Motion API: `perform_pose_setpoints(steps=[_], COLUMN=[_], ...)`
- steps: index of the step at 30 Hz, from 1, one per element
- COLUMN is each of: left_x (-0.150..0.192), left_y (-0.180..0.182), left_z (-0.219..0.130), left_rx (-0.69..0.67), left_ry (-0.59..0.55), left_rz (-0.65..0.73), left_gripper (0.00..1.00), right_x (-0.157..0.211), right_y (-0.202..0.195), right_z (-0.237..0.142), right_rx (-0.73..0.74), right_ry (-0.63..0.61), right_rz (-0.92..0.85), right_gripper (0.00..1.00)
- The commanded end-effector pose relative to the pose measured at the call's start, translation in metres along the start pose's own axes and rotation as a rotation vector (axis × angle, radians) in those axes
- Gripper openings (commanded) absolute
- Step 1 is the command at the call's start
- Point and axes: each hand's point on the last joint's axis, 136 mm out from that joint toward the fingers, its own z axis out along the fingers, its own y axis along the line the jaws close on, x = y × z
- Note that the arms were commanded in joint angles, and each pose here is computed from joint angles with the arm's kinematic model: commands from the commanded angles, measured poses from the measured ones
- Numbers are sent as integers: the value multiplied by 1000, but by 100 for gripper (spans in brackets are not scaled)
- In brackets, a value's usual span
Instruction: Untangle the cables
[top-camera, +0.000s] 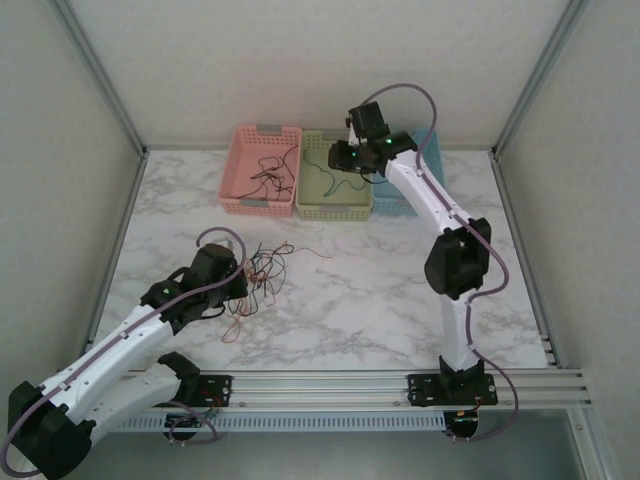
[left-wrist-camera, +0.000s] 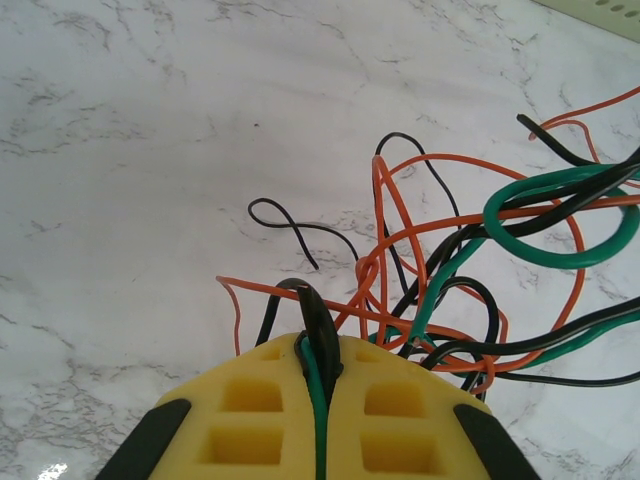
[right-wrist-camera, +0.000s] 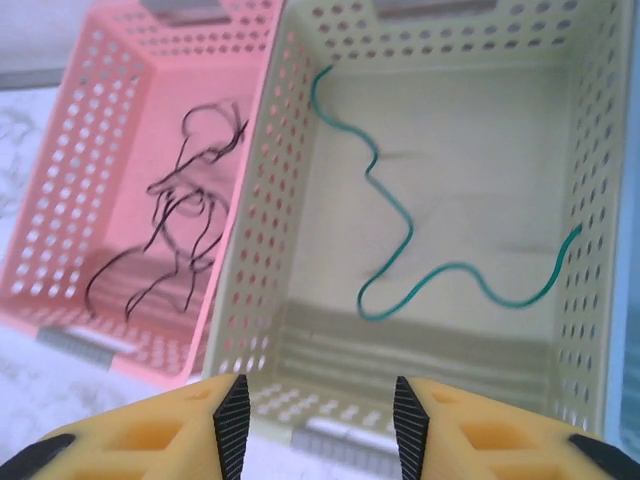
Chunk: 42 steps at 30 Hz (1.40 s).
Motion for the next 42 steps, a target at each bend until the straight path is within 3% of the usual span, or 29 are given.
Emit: perform_pose_setpoints(steps=[1, 7, 17, 24, 36, 42], left_x=[-3, -2, -2, 0, 0, 0], left_y=[-11, -33, -37, -38, -37, -37], left_z=[-3, 1, 4, 3, 0, 0], left_rx=[60, 158, 168, 181, 175, 174], left_ry=[6, 40, 48, 58, 58, 62], left_rz=[11, 35, 42, 40, 43, 42], left_gripper=[0, 0, 0, 0, 0, 0], right_x=[21, 96, 184, 193, 213, 216], right_y=[57, 89, 91, 98, 117, 118], right_z=[-28, -62, -101, -96, -85, -81], right_rx=[-234, -456, -540, -574, -645, -642], right_ry=[10, 114, 203, 231, 336, 340], right_rz=[-44, -112, -198, -215, -210, -219], right_gripper=[45, 44, 47, 54, 48, 37])
